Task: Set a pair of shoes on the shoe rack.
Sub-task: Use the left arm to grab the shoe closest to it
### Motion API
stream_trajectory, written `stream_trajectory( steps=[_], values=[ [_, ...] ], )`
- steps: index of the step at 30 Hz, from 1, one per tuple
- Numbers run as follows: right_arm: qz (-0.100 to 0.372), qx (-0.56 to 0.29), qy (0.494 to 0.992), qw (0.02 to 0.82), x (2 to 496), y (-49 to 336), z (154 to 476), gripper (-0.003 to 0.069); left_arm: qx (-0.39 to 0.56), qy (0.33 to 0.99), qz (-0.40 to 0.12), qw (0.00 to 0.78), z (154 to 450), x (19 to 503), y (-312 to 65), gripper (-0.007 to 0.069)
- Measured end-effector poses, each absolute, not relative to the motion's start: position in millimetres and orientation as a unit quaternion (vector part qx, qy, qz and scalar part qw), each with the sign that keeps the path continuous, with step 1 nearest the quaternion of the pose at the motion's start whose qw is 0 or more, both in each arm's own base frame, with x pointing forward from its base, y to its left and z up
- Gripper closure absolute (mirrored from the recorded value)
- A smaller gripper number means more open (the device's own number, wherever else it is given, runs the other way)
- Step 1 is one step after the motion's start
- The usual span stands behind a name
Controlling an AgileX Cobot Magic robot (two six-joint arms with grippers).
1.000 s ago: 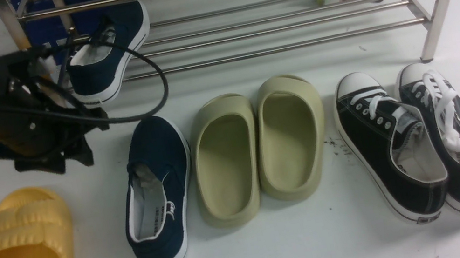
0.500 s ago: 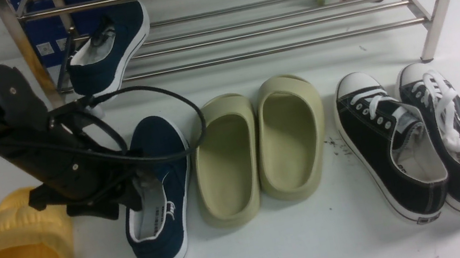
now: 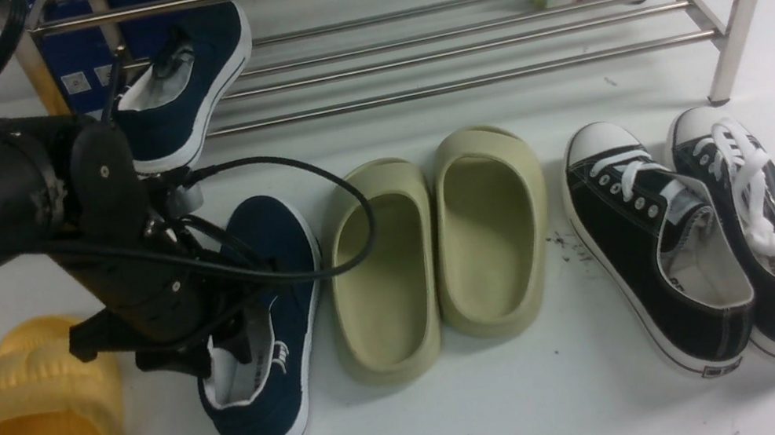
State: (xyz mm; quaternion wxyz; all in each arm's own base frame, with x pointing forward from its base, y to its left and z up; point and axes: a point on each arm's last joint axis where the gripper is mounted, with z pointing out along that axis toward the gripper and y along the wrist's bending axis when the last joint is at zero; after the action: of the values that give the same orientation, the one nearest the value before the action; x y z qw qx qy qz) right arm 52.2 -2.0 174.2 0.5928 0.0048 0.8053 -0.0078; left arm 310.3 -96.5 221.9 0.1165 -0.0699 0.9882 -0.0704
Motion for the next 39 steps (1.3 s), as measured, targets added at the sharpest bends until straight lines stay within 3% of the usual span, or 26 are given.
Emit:
stream_trajectory(
  steps=[13,26,30,36,39],
  values=[
    [-0.008,0.005,0.805,0.593,52,-2,174,0.0415,-0.055,0.989,-0.062,0.123,241,317,-97,0.0345],
    [-0.008,0.005,0.805,0.593,52,-2,174,0.0415,-0.076,0.994,-0.042,0.066,180,309,-94,0.0347],
    [-0.008,0.005,0.805,0.593,52,-2,174,0.0415,-0.063,0.994,-0.052,0.065,179,309,-96,0.0401],
    [-0.008,0.005,0.805,0.593,52,-2,174,0.0415,-0.051,0.995,-0.059,0.063,184,313,-98,0.0617],
    [-0.008,0.005,0.805,0.593,52,-2,174,0.0415,-0.053,0.994,-0.067,0.073,193,320,-101,0.0617]
  ],
)
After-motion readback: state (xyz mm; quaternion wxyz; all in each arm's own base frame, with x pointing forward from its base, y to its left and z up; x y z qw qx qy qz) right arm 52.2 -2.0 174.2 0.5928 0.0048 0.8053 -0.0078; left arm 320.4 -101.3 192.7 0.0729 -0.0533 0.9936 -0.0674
